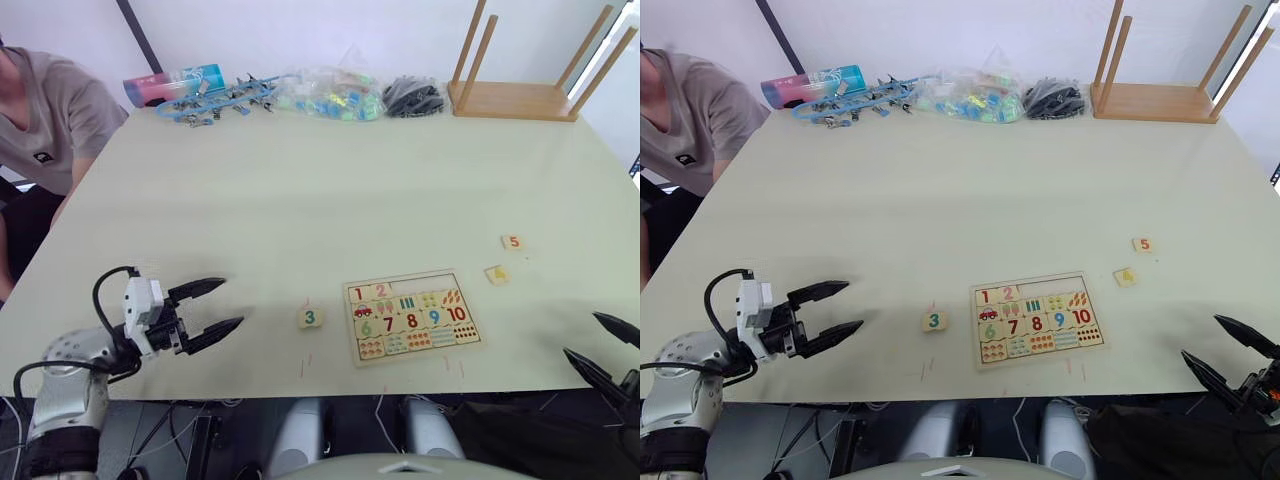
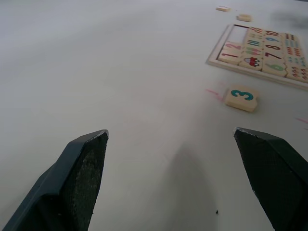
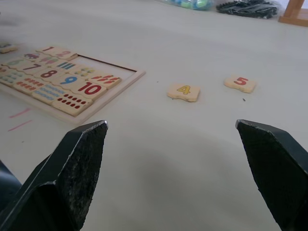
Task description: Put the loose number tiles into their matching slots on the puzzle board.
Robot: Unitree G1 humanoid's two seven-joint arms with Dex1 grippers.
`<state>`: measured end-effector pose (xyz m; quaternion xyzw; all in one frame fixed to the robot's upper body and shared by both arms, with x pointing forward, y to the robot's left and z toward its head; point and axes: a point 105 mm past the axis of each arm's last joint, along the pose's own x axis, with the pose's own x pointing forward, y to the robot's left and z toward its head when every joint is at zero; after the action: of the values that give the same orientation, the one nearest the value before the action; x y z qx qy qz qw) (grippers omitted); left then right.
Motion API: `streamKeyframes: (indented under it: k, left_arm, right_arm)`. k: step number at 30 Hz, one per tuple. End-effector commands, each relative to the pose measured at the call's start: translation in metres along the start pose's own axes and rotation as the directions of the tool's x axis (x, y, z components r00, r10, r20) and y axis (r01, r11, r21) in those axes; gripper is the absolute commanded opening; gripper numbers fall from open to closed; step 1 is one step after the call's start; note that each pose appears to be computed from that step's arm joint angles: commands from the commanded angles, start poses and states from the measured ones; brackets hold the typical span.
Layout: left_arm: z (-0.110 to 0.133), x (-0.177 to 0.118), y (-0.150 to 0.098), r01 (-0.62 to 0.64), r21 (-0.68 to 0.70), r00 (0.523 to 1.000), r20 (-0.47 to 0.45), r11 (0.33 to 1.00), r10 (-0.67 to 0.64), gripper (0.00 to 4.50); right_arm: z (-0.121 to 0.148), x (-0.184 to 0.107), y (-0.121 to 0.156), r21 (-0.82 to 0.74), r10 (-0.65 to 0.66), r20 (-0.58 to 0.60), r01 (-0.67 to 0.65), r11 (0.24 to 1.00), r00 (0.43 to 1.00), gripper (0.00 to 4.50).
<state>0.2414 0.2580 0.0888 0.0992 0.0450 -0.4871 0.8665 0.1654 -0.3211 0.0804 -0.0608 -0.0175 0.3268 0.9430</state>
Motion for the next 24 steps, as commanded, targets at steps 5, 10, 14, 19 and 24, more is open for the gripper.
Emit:
streamKeyframes:
  k: [5, 10, 14, 19, 24]
  left_arm:
    - [0.014, 0.032, -0.016, 0.285, 0.114, 0.958, -0.067, 0.952, -0.278, 4.41]
    - [0.016, 0.054, -0.019, 0.416, 0.136, 0.908, -0.122, 0.899, -0.401, 4.41]
    - [0.017, 0.075, -0.023, 0.500, 0.152, 0.863, -0.173, 0.853, -0.475, 4.41]
    - [0.012, 0.087, -0.030, 0.532, 0.148, 0.838, -0.229, 0.834, -0.495, 4.41]
    - [0.007, 0.093, -0.037, 0.508, 0.131, 0.839, -0.297, 0.851, -0.456, 4.41]
  right_arm:
    - [0.016, -0.001, 0.013, -0.027, 0.109, 0.030, -0.108, 0.994, 0.994, 4.50]
    - [0.020, -0.001, 0.022, -0.016, 0.181, 0.032, -0.180, 0.983, 0.983, 4.50]
    - [0.028, 0.003, 0.023, -0.040, 0.217, 0.027, -0.216, 0.976, 0.976, 4.50]
    - [0.032, 0.004, 0.023, -0.056, 0.223, 0.024, -0.222, 0.974, 0.974, 4.50]
    - [0.032, 0.006, 0.025, -0.060, 0.219, 0.026, -0.217, 0.974, 0.975, 4.50]
